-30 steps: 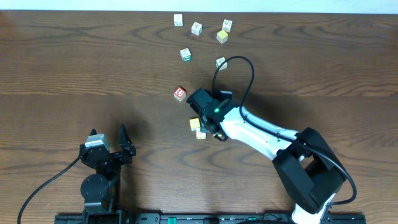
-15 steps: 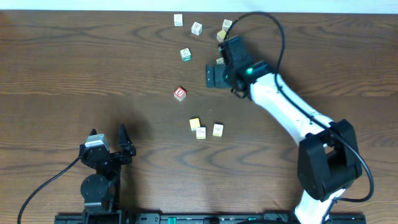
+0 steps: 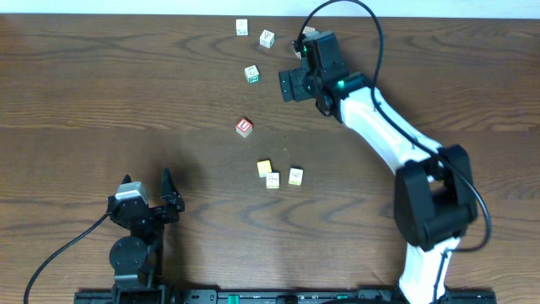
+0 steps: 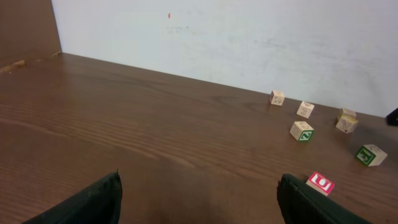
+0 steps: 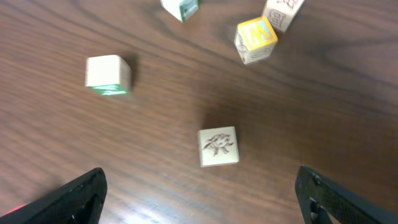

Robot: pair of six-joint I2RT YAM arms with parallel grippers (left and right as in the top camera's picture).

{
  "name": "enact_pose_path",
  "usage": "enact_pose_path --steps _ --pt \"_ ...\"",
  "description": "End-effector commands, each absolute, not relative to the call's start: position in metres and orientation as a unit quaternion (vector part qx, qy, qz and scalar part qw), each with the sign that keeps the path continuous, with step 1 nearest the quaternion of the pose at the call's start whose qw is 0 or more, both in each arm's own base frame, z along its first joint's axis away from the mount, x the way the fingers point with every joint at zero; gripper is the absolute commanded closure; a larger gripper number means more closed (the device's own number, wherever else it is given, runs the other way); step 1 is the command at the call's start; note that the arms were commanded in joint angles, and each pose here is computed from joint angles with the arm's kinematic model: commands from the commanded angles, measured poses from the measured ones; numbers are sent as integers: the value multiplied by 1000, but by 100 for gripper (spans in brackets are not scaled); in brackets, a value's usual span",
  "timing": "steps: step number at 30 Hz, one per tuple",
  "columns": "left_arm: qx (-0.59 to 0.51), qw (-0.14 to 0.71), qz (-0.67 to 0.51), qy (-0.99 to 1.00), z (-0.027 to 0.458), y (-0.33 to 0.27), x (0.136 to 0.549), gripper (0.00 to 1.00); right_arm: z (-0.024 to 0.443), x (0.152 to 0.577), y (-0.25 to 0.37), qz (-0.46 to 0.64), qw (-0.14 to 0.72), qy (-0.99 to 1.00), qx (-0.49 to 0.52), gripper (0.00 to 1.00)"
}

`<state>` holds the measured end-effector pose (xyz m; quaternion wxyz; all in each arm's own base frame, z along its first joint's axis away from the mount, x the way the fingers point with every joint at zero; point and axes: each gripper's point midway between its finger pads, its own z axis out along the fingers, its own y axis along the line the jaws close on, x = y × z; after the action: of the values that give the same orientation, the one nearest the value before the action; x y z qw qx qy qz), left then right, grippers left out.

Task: Lift 5 blocks
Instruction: 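Move the right gripper up to the ladybug block, then close the right gripper on the ladybug block and lift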

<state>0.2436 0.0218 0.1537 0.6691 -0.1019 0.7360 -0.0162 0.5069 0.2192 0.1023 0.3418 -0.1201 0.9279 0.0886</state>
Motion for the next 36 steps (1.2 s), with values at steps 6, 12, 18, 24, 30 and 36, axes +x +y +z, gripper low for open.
enact_pose_path --steps 6,12,18,24,30,36 --pt "-104 650 -6 753 136 25 242 20 69 539 220 64 321 933 -148 18" --pt "-104 650 -6 753 136 25 242 20 33 539 219 58 297 941 -150 18" --pt "-104 650 -6 753 136 25 242 20 18 540 218 55 289 944 -150 24" --pt "-104 650 -6 753 136 25 242 20 20 543 219 56 297 941 -151 33" --pt "-104 650 -6 753 136 25 242 20 21 545 214 42 301 942 -146 46" --pt "-104 650 -6 753 136 25 242 20 20 545 213 42 299 942 -145 57"
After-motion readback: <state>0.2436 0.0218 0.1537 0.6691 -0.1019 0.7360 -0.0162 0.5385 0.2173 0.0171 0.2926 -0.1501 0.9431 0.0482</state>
